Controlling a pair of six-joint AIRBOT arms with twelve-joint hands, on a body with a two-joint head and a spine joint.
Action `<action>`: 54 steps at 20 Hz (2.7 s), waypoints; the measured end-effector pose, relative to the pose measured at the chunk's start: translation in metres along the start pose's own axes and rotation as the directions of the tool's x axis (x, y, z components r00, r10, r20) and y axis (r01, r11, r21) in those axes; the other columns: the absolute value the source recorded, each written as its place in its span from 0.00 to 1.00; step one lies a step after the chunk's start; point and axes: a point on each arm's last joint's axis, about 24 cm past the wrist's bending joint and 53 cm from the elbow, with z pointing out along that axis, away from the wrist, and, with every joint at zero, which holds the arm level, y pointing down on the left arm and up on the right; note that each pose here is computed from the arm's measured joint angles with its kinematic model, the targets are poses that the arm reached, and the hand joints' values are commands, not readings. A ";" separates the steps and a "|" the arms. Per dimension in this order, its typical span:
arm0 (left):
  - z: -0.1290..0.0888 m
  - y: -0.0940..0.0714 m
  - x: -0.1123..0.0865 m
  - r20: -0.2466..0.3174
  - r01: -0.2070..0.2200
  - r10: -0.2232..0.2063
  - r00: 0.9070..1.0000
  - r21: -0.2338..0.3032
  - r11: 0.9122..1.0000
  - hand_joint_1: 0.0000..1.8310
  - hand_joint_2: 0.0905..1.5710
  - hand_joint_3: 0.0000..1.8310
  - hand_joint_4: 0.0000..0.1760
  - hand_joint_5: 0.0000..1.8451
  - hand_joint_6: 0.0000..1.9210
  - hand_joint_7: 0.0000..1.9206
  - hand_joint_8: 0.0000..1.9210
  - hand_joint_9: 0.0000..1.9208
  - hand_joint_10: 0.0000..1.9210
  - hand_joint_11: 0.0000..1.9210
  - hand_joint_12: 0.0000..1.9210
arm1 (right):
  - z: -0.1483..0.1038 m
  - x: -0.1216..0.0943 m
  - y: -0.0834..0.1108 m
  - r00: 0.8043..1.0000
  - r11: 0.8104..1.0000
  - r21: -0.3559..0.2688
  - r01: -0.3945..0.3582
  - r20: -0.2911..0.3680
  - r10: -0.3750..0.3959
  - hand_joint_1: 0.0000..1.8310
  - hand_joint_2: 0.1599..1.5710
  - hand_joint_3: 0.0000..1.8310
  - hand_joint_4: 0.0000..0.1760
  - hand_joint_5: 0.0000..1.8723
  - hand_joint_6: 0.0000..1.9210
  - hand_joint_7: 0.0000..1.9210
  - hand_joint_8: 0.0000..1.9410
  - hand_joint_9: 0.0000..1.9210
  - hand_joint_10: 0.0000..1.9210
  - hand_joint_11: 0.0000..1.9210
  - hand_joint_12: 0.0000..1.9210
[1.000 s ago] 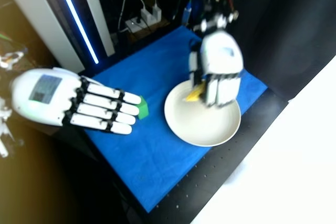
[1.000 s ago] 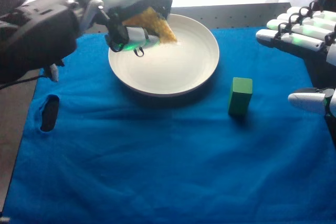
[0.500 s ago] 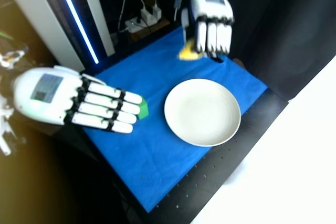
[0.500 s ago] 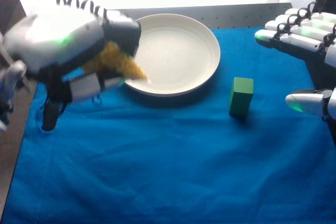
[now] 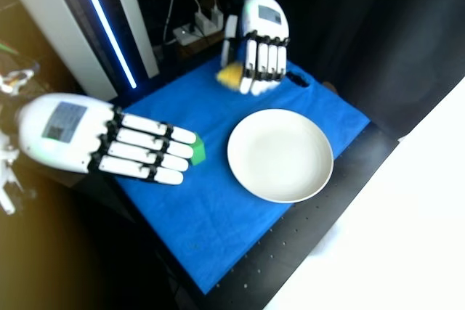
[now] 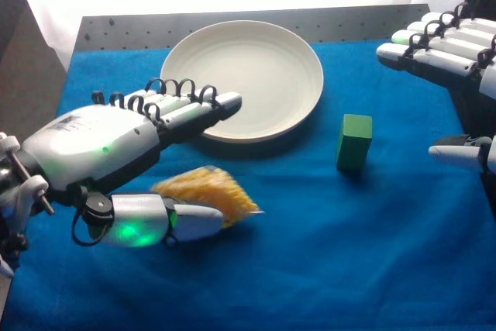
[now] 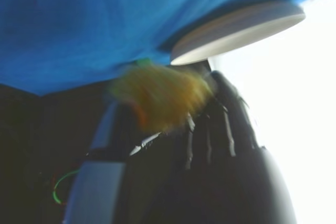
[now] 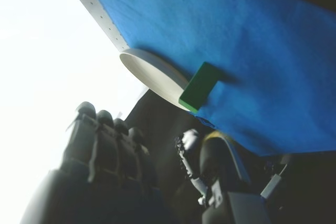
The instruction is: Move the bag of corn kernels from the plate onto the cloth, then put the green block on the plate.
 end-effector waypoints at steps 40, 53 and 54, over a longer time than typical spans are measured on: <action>-0.047 0.055 -0.058 0.313 0.156 -0.110 0.943 -0.127 0.979 0.12 0.80 0.00 0.69 0.00 0.00 0.00 0.00 0.00 0.00 0.00 0.00 | 0.151 -0.013 0.074 0.995 0.984 -0.153 0.089 -0.028 -0.095 0.69 0.73 0.00 0.00 0.38 0.62 0.48 0.64 0.51 0.63 0.40 0.80; -0.044 0.063 -0.057 0.328 0.196 -0.145 0.934 -0.127 0.972 0.24 0.83 0.00 0.86 0.01 0.00 0.00 0.00 0.00 0.00 0.01 0.01 | 0.199 0.031 0.047 0.981 0.994 0.007 0.105 -0.164 -0.103 0.39 0.76 0.00 0.24 0.01 0.04 0.05 0.06 0.04 0.13 0.01 0.45; -0.044 0.063 -0.057 0.328 0.195 -0.145 0.934 -0.127 0.973 0.25 0.83 0.00 0.87 0.01 0.00 0.00 0.00 0.00 0.00 0.01 0.01 | 0.197 0.036 0.050 0.977 0.992 0.004 0.123 -0.178 -0.120 0.36 0.74 0.00 0.37 0.00 0.01 0.01 0.01 0.01 0.03 0.00 0.30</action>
